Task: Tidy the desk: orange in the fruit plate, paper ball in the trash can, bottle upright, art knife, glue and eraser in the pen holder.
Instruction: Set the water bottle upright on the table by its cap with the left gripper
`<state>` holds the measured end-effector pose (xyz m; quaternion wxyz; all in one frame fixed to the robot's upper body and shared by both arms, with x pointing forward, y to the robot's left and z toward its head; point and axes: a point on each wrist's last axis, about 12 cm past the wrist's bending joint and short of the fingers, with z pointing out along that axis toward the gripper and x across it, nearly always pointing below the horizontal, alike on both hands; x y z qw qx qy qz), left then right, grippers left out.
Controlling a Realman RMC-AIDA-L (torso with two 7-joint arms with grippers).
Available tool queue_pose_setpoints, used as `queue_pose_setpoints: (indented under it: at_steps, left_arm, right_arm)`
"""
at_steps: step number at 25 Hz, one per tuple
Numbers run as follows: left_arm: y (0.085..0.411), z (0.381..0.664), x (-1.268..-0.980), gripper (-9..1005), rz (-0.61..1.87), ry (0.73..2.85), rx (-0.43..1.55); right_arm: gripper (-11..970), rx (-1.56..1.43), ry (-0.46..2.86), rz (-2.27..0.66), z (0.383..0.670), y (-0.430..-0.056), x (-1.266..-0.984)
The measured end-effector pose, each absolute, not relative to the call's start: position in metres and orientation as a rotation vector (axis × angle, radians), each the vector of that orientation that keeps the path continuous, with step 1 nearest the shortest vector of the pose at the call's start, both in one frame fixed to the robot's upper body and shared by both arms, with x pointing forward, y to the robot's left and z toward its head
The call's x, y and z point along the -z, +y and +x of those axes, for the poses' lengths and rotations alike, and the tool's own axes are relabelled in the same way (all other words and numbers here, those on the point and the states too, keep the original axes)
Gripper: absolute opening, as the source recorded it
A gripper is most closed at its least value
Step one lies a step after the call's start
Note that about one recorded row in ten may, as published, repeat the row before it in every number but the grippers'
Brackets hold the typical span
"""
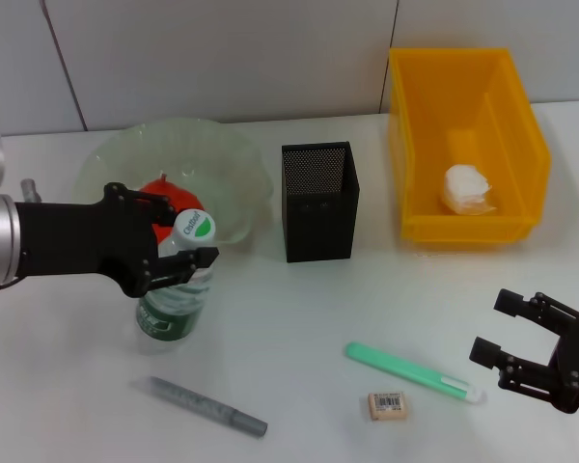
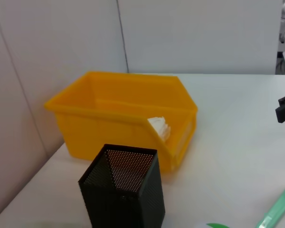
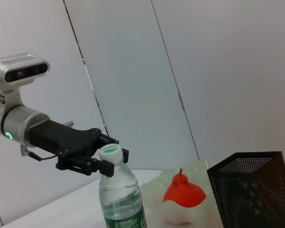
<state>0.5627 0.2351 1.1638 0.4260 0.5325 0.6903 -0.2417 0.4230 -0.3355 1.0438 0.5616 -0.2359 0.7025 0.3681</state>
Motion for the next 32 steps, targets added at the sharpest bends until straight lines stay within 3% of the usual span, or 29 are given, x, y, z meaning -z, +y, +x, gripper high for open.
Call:
queue_pose_setpoints:
  at_steps: [32]
  left_arm:
    - [0.257, 0.555, -1.143, 468, 1.113, 1.694, 0.742]
  right_arm:
    - [844, -0.885, 1.637, -0.565, 0.427, -0.332, -1.047]
